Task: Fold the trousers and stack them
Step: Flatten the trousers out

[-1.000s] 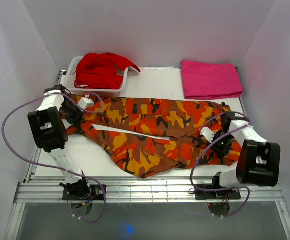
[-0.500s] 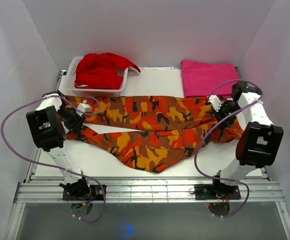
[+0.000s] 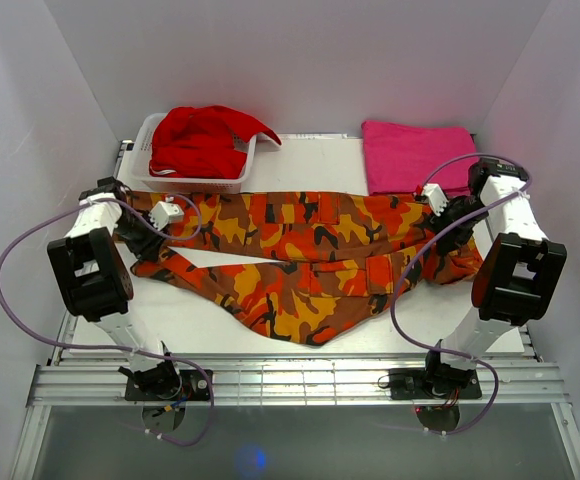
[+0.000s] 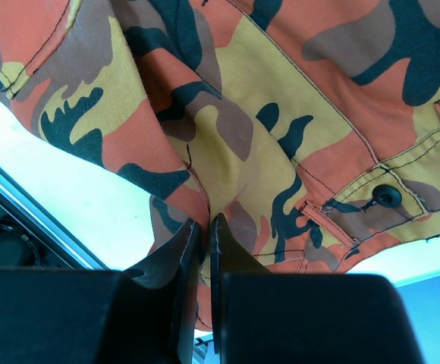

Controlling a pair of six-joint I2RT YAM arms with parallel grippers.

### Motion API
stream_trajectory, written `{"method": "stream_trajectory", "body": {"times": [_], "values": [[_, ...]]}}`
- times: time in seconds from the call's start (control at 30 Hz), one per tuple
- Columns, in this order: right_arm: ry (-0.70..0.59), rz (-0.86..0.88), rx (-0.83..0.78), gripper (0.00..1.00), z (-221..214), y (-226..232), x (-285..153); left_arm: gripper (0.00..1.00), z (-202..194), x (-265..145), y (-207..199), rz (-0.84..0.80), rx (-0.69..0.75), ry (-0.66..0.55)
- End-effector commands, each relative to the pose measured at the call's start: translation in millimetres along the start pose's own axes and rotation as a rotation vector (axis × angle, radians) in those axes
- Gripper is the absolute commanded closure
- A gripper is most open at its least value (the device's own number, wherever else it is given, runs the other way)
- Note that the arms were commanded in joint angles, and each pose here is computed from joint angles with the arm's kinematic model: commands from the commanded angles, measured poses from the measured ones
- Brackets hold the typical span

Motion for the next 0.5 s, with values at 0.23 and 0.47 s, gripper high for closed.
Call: {"method": "stream_trajectory", "body": {"times": [0.23, 0.47], "values": [[-0.038, 0.008, 0.041, 0.92, 5.0, -2.2, -3.9, 0.5, 3.8, -18.7, 10.8, 0.164, 0.395, -0.007], [-0.03, 0.018, 0.051, 0.92, 3.0, -1.0, -1.5, 0.42, 4.4, -14.3, 9.9, 0.221, 0.669, 0.0]]}}
Point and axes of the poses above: each gripper's point midway between its finger pads, its own x axis out along the fingers, its own y axis along the line the jaws close on, z = x × y, the point moved 4 cm from there along -x, back along the fingers, and after that the axes turned 2 degrees about x, right-handed, at the moved point
